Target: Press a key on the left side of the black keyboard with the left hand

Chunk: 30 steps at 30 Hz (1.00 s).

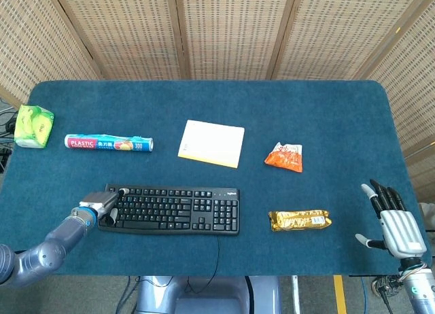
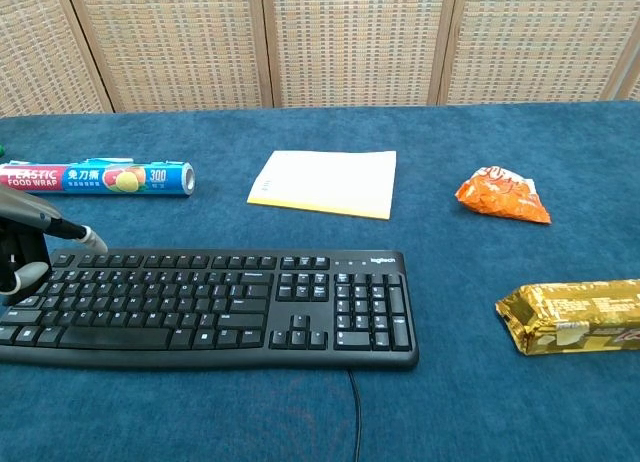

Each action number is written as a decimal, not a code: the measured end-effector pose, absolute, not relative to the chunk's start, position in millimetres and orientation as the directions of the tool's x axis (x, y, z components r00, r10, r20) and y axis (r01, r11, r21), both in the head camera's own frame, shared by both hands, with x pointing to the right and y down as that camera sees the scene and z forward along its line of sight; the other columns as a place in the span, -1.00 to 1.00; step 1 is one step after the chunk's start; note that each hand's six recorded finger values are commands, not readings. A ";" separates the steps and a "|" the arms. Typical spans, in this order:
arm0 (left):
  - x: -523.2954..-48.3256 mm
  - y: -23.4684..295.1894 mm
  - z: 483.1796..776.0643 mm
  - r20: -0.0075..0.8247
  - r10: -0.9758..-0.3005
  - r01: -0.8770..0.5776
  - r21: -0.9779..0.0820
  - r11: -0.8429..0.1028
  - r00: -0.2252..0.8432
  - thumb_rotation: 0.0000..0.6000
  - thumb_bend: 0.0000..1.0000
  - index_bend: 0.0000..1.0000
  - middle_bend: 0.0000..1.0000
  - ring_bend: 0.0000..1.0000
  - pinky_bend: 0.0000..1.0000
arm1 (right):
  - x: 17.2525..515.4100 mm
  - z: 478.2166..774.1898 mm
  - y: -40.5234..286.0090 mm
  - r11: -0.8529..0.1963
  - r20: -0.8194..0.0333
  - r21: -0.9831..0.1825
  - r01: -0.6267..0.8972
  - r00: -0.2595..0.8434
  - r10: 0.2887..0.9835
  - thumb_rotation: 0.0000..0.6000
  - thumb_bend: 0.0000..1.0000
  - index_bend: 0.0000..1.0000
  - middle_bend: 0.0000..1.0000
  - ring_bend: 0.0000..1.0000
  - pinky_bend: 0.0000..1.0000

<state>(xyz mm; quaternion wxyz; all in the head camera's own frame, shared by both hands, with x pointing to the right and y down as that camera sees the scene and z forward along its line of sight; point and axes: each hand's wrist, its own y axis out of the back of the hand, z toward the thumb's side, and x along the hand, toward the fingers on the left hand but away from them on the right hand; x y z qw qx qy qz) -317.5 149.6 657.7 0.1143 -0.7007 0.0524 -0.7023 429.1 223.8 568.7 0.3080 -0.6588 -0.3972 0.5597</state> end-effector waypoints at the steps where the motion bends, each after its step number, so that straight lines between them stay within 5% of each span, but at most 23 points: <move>1: -316.9 149.7 658.3 0.972 -0.233 0.088 -0.233 -0.968 0.008 1.00 0.49 -1.00 0.28 0.20 -0.27 | 429.2 568.6 223.7 -0.494 -0.493 -0.851 0.179 0.058 0.868 1.00 -0.90 -1.00 -1.00 -1.00 -1.00; 30: -312.9 150.5 670.3 0.976 -0.218 0.091 -0.217 -0.972 0.001 1.00 0.50 -1.00 0.28 0.20 -0.27 | 430.2 567.4 222.6 -0.488 -0.486 -0.854 0.182 0.055 0.872 1.00 -0.90 -1.00 -1.00 -1.00 -1.00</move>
